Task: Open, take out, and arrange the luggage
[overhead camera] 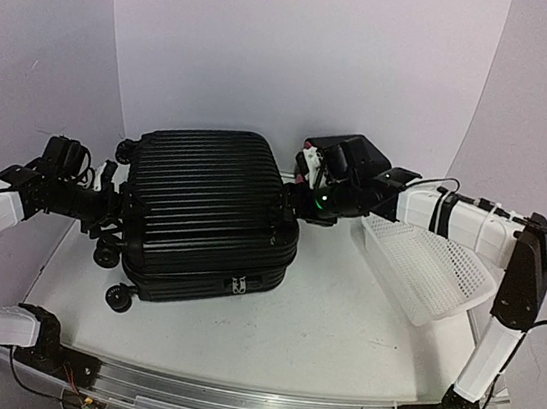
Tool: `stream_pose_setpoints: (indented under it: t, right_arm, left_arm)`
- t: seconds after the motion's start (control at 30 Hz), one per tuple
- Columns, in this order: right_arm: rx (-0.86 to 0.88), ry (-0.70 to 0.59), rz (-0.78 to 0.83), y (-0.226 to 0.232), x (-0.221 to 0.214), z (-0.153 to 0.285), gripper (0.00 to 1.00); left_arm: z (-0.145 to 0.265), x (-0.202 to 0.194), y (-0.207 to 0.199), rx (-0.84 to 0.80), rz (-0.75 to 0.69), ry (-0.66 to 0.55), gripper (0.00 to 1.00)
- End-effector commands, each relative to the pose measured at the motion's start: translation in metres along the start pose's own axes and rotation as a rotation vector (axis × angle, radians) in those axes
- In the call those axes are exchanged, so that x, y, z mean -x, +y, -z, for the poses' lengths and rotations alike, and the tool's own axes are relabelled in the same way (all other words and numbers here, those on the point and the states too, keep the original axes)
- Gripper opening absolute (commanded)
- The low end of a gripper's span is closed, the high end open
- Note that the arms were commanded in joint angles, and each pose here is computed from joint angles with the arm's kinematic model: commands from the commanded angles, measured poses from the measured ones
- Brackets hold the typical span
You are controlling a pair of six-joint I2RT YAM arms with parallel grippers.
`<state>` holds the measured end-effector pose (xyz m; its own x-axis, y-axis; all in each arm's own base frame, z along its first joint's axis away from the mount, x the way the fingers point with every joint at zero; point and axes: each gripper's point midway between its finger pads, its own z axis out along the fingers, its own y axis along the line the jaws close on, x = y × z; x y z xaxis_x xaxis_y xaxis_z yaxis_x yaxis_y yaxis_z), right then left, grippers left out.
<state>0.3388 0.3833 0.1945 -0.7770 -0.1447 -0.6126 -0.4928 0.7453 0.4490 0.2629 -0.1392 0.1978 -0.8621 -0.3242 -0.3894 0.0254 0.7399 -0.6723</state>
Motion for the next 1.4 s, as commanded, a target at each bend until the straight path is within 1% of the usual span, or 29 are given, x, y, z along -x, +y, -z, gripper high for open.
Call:
stream_pose_setpoints:
  t: [0.0, 0.07, 0.1, 0.2, 0.27, 0.33, 0.43, 0.5, 0.57, 0.63, 0.7, 0.87, 0.97, 1.17, 1.37]
  right_arm:
    - [-0.044, 0.035, 0.108, -0.01, 0.015, -0.012, 0.78]
    - [-0.157, 0.044, 0.188, -0.024, 0.021, -0.003, 0.75]
    - [-0.233, 0.042, 0.22, -0.036, 0.024, 0.004, 0.75]
    - [-0.398, 0.032, 0.305, -0.061, 0.024, 0.034, 0.83]
    - [-0.43, 0.017, 0.327, -0.064, 0.021, 0.057, 0.88]
    - [-0.396, 0.023, 0.311, -0.06, 0.009, 0.073, 0.92]
    - [-0.256, 0.069, 0.227, -0.042, -0.02, 0.081, 0.95]
    - [-0.147, 0.091, 0.146, -0.027, -0.038, 0.078, 0.95]
    - [-0.035, 0.082, 0.058, -0.012, -0.047, 0.072, 0.95]
    - [0.064, 0.039, -0.018, 0.003, -0.046, 0.066, 0.95]
    - [0.112, 0.006, -0.064, 0.012, -0.044, 0.06, 0.93]
    - [0.094, 0.017, -0.072, 0.013, -0.047, 0.033, 0.86]
    - [0.031, -0.014, -0.073, 0.001, -0.041, 0.023, 0.87]
    - [-0.006, -0.066, -0.043, -0.007, -0.01, 0.012, 0.87]
    - [0.007, -0.055, -0.031, -0.024, 0.02, -0.013, 0.86]
  left_arm:
    - [0.003, -0.046, -0.024, -0.123, 0.013, 0.159, 0.9]
    - [0.009, -0.048, -0.033, -0.151, -0.02, 0.152, 0.91]
    - [0.013, -0.048, -0.036, -0.162, -0.038, 0.14, 0.93]
    - [0.028, -0.042, -0.037, -0.126, -0.115, 0.087, 0.99]
    - [0.034, -0.037, -0.028, -0.038, -0.16, 0.066, 0.99]
    - [0.034, -0.035, -0.013, 0.055, -0.184, 0.075, 0.99]
    - [0.021, -0.036, -0.001, 0.101, -0.173, 0.123, 1.0]
    - [0.012, -0.038, 0.0, 0.087, -0.155, 0.148, 0.99]
    - [0.006, -0.04, -0.004, 0.045, -0.14, 0.162, 0.99]
    - [0.004, -0.042, -0.011, -0.004, -0.125, 0.169, 0.99]
    - [0.003, -0.046, -0.017, -0.048, -0.108, 0.181, 0.98]
    - [0.0, -0.062, -0.026, -0.113, -0.075, 0.208, 0.91]
    - [-0.005, -0.074, -0.03, -0.137, -0.058, 0.217, 0.88]
    - [-0.012, -0.091, -0.039, -0.131, -0.08, 0.245, 0.84]
    - [-0.016, -0.101, -0.055, -0.138, -0.119, 0.269, 0.81]
